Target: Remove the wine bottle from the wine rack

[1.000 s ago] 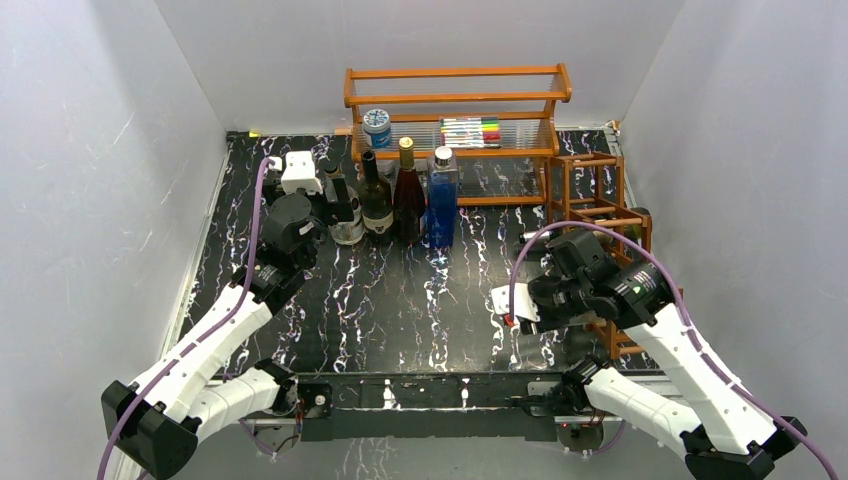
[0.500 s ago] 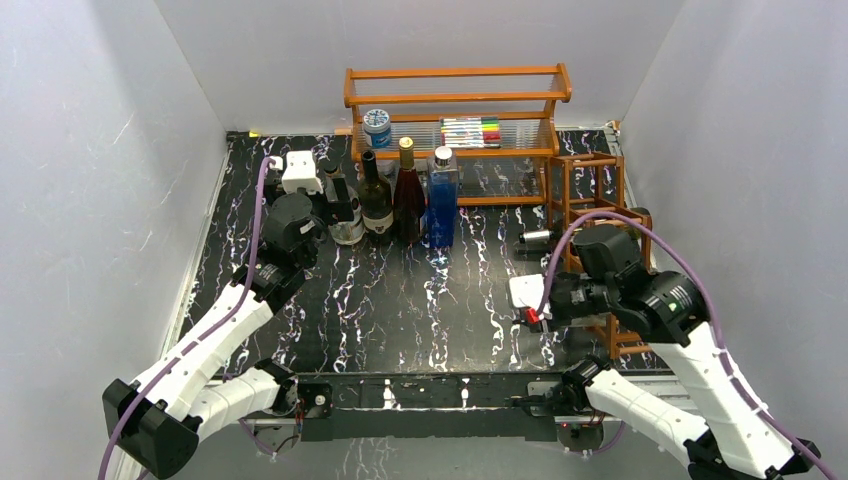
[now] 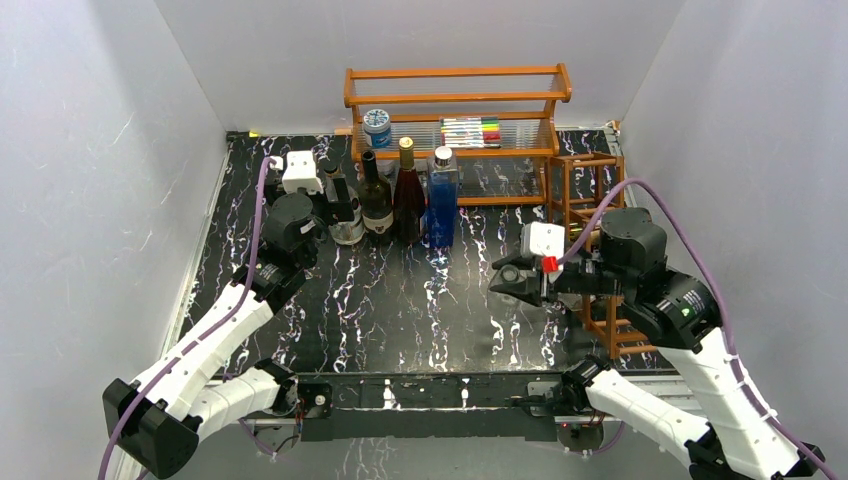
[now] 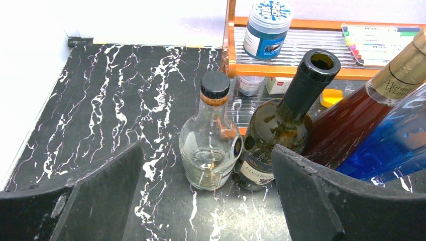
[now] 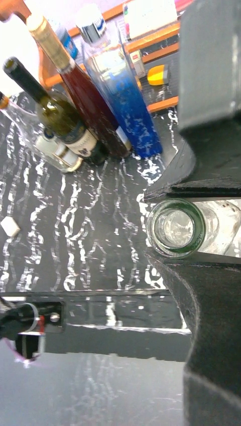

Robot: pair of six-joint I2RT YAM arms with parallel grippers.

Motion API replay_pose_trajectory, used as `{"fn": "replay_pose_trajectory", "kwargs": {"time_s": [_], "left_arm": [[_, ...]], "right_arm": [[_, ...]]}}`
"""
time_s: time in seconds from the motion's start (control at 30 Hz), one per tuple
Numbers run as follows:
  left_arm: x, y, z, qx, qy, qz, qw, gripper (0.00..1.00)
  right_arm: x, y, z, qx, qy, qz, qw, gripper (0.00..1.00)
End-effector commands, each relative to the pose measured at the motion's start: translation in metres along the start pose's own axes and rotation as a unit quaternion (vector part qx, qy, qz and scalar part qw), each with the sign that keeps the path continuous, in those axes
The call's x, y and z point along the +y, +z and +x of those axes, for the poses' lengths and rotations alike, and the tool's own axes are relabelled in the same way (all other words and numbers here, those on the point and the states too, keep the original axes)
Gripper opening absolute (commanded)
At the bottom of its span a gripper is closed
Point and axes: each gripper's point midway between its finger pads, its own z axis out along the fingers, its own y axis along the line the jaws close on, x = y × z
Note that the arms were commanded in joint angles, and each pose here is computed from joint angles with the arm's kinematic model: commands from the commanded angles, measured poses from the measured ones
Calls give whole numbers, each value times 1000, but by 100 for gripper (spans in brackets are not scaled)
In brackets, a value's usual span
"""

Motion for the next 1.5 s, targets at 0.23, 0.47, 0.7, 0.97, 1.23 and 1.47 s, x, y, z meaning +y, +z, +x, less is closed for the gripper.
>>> {"fn": "replay_pose_trajectory", "kwargs": {"time_s": [0.23, 0.47, 0.7, 0.97, 1.23, 1.47], "left_arm": [[6, 0, -19, -24, -7, -16, 1000, 98], [28, -13, -39, -60, 4, -54, 997, 98], [47, -23, -51, -84, 1, -88, 993, 98], [92, -39, -65, -120, -6, -170, 978, 98], [112, -51, -72, -142, -26, -200, 969, 98], [112, -52, -73, -147, -32, -195, 969, 98]], "right_arm": [[-52, 48, -83, -165, 5, -15, 986, 0], [-63, 111, -87, -188, 7, -31, 982, 0], [-65, 192, -89, -155, 34, -11, 987, 0], [-95, 240, -92, -189, 80, 34, 978, 0], [-119, 284, -84, -200, 81, 58, 975, 0], [-137, 318, -83, -212, 77, 72, 972, 0]]}}
